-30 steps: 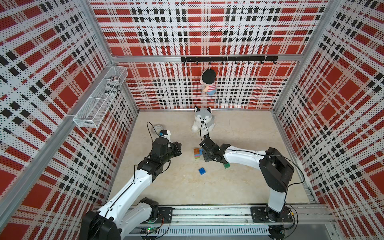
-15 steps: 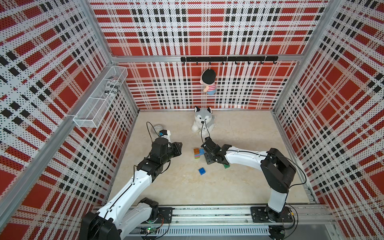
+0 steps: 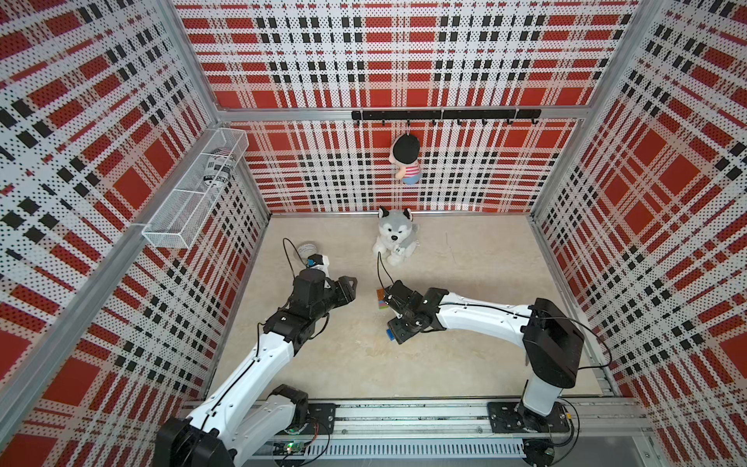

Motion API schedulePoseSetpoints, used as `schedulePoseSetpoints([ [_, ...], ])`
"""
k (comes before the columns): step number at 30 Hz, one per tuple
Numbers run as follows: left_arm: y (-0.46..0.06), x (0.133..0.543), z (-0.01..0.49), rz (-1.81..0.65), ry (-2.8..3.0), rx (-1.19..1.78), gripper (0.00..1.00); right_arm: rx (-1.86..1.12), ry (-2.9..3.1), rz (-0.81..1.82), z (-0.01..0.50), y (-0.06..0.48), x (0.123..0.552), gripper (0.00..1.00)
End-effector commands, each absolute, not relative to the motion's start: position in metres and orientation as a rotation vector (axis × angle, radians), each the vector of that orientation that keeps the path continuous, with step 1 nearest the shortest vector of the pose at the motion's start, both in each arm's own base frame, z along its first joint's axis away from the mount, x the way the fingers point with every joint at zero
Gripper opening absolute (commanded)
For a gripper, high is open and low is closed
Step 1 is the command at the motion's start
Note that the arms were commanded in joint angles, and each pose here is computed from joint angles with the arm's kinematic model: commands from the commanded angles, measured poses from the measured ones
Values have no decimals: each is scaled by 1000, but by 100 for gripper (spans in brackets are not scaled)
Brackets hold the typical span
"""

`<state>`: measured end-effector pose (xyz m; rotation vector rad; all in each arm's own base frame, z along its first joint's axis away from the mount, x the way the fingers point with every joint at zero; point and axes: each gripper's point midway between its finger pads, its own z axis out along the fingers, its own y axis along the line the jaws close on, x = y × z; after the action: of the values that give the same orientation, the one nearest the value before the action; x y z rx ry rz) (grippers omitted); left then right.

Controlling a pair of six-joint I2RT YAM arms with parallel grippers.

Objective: Assemble the letter p with lego
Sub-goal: Pick up the lego brick from the center of the board.

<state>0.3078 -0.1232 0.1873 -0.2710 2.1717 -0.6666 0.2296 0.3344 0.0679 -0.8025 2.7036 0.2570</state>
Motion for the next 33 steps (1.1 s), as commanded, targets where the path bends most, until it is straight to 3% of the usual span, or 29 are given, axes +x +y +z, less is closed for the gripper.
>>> schedulePoseSetpoints([
  [1,-118,306,187,-646,2177,-260,68,-782,2723,249,58,345,233,62],
  [33,-113,305,185,-638,2179,-250,71,-841,2742,93,33,359,231,51],
])
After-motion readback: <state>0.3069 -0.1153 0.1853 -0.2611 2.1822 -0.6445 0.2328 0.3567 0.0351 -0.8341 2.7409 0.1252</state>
